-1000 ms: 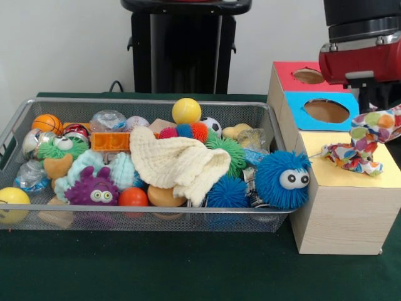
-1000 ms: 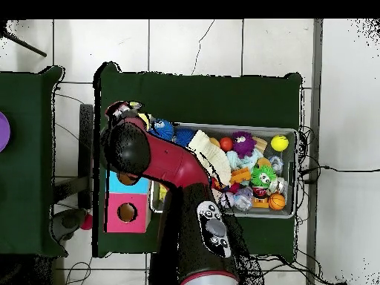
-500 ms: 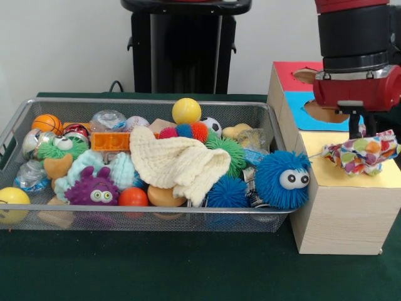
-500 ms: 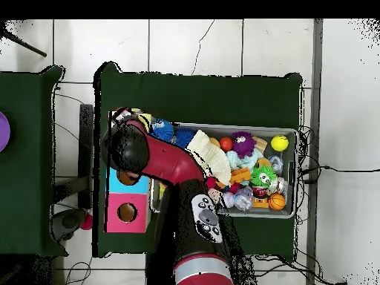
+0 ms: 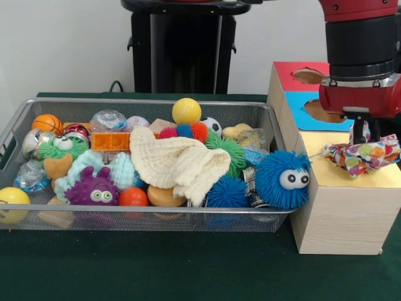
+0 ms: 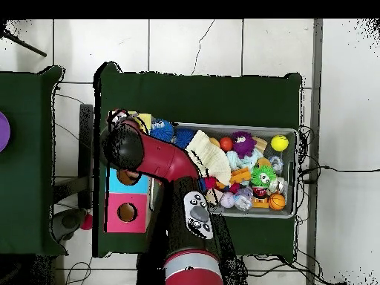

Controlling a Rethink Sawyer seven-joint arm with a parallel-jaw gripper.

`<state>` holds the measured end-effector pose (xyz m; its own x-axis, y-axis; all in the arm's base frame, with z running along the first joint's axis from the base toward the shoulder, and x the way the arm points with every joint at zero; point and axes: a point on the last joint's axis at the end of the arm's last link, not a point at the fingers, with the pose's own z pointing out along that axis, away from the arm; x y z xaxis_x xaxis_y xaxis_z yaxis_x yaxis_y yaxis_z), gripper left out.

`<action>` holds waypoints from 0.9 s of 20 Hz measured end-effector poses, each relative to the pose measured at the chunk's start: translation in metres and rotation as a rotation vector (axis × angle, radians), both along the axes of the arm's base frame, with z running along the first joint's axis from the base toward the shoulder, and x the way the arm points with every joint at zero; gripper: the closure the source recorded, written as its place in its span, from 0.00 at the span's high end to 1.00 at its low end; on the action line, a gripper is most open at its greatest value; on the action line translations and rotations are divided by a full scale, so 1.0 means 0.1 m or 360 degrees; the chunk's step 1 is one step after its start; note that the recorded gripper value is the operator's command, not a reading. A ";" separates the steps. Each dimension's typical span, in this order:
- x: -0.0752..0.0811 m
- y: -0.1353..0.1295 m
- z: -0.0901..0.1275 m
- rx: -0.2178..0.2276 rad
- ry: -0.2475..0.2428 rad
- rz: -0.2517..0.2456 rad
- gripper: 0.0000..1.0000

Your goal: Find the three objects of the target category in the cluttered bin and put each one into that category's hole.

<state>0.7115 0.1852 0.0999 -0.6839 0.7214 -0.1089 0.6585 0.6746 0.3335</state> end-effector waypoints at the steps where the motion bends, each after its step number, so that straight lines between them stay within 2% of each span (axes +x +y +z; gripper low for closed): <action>1: -0.01 0.00 0.00 0.0003 0.0017 0.0006 0.00; 5: -0.06 -0.01 0.00 0.0005 0.0075 0.0033 0.00; 12: -0.20 -0.05 -0.01 -0.0005 0.0241 0.0154 0.00; 18: -0.21 -0.09 0.01 -0.0058 0.0250 0.0219 0.00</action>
<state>0.6908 0.1762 0.1013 -0.7864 0.6174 -0.0175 0.6012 0.7716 0.2078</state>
